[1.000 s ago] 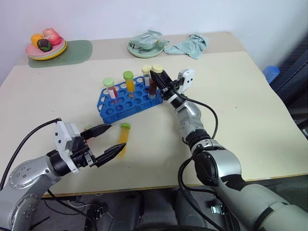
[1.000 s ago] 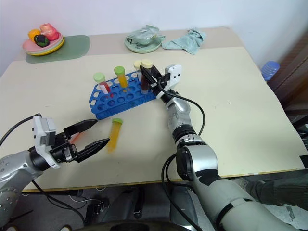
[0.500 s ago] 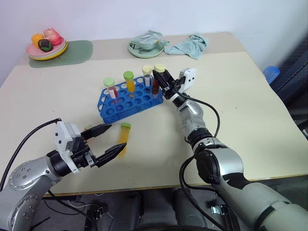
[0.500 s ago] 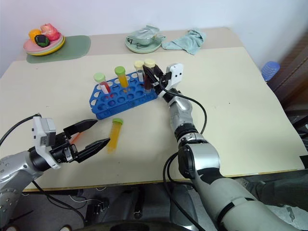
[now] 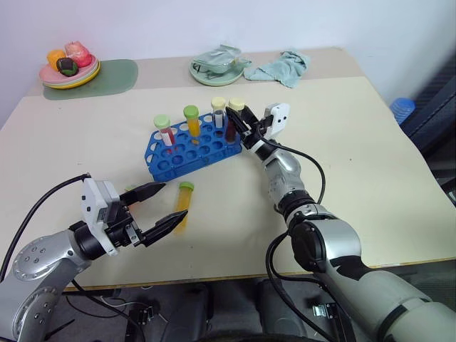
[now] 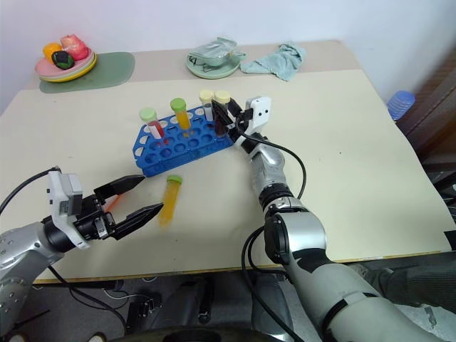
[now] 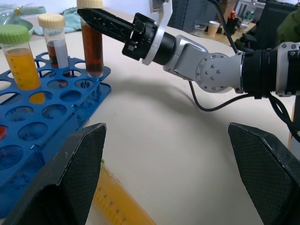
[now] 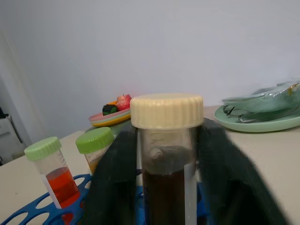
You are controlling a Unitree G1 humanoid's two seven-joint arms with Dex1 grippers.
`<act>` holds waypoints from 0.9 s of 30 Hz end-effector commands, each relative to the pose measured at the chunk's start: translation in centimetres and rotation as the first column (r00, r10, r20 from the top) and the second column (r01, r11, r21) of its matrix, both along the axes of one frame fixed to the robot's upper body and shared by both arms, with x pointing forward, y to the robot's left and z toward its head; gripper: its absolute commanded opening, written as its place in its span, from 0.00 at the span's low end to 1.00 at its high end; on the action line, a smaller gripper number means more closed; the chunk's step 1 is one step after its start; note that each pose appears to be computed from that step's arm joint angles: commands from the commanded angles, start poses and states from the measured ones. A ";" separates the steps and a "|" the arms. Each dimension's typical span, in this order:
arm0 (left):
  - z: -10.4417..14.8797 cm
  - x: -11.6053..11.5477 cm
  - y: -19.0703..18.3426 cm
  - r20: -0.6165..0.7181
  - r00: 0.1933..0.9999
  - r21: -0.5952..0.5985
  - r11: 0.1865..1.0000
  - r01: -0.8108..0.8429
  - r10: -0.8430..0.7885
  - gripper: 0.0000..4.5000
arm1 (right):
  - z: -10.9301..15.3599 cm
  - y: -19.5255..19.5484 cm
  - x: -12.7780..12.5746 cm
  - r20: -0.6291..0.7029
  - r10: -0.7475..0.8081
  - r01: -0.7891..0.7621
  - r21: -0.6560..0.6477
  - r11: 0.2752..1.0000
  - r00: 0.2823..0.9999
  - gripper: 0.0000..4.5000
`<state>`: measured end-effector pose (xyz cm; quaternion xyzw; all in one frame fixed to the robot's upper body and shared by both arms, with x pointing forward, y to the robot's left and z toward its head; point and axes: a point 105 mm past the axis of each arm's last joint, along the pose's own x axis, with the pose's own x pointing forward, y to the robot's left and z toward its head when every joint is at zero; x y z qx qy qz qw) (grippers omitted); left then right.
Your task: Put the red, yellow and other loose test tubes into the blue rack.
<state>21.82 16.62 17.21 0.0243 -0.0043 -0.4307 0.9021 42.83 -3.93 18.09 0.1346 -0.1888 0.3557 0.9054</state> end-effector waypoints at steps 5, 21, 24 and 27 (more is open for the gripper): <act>0.8 -0.2 -0.5 0.038 0.999 -0.002 1.000 0.014 -0.014 0.94 | 1.3 0.2 -0.5 0.109 -0.034 0.036 -0.020 0.999 0.994 0.96; 2.6 1.9 -1.0 0.012 0.978 -0.012 0.978 -0.207 0.207 0.94 | 2.6 -8.1 -4.3 0.193 0.086 -0.032 -0.267 0.963 0.977 0.96; 3.6 2.7 -0.9 0.008 0.970 -0.037 0.969 -0.244 0.245 0.94 | 2.2 -10.0 -6.2 0.143 0.147 -0.093 -0.331 0.939 0.979 0.96; 3.6 3.8 -0.3 -0.056 0.940 0.003 0.942 -0.336 0.336 0.94 | 1.9 -11.5 -8.7 0.084 0.248 -0.194 -0.406 0.893 0.965 0.96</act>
